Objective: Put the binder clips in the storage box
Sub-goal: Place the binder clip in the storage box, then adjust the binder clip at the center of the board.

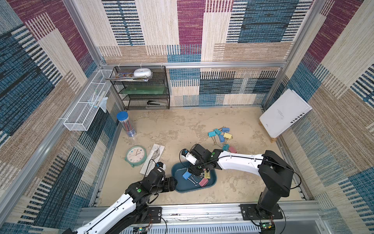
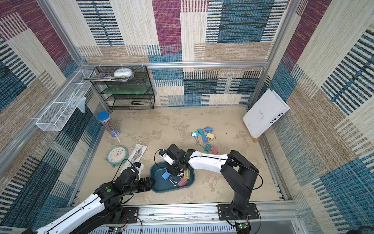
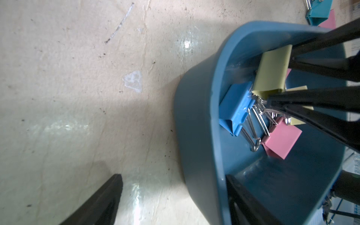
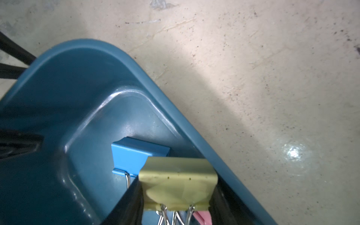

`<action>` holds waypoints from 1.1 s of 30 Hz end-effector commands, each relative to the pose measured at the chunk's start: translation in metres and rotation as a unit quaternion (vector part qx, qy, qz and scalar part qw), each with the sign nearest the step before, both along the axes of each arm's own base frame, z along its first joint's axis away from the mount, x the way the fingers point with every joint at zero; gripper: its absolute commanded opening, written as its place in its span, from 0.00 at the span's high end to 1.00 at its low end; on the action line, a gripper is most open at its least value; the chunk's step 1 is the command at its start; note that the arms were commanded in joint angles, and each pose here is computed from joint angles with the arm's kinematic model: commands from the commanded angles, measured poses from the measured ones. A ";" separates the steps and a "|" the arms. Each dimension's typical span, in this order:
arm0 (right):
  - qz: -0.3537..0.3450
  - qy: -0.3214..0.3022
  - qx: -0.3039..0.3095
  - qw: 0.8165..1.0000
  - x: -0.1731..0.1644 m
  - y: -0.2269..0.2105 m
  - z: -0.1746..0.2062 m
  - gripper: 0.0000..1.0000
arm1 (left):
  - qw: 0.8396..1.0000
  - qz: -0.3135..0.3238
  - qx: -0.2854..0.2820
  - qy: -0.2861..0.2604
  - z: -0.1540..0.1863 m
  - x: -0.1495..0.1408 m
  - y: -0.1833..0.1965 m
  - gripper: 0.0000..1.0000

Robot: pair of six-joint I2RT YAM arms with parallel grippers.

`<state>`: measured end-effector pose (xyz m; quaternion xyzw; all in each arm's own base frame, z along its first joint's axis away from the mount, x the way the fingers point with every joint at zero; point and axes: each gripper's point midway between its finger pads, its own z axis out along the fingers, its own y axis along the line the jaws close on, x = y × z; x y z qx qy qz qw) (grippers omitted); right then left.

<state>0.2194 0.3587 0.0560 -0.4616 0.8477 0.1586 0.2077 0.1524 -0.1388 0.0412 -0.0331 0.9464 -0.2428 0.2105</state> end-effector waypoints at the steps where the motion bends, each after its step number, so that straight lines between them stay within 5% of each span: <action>1: -0.023 -0.008 0.003 1.000 0.012 0.000 -0.003 0.63 | 1.000 -0.005 0.006 0.000 0.000 -0.001 0.001 0.15; 5: -0.026 0.000 -0.007 1.000 0.012 -0.002 -0.014 0.56 | 1.000 -0.008 0.010 0.000 -0.002 -0.001 0.001 0.15; 10: -0.033 -0.015 0.003 0.999 0.016 -0.001 -0.003 0.28 | 1.000 -0.010 0.013 0.003 -0.003 0.000 0.001 0.15; 16: -0.027 -0.048 0.073 0.996 0.029 -0.001 0.060 0.14 | 1.000 -0.009 0.013 0.006 -0.004 0.000 0.000 0.15; 20: -0.114 -0.089 0.096 0.985 0.086 -0.038 0.095 0.05 | 1.000 -0.008 0.013 0.007 -0.004 0.000 0.000 0.15; 26: -0.278 -0.059 0.028 0.958 0.189 -0.115 0.071 0.01 | 1.000 -0.010 0.014 0.006 -0.005 0.000 0.000 0.15; 33: -0.339 -0.006 0.024 0.940 0.235 -0.142 0.026 0.01 | 1.000 -0.016 0.010 0.004 -0.004 0.001 -0.002 0.15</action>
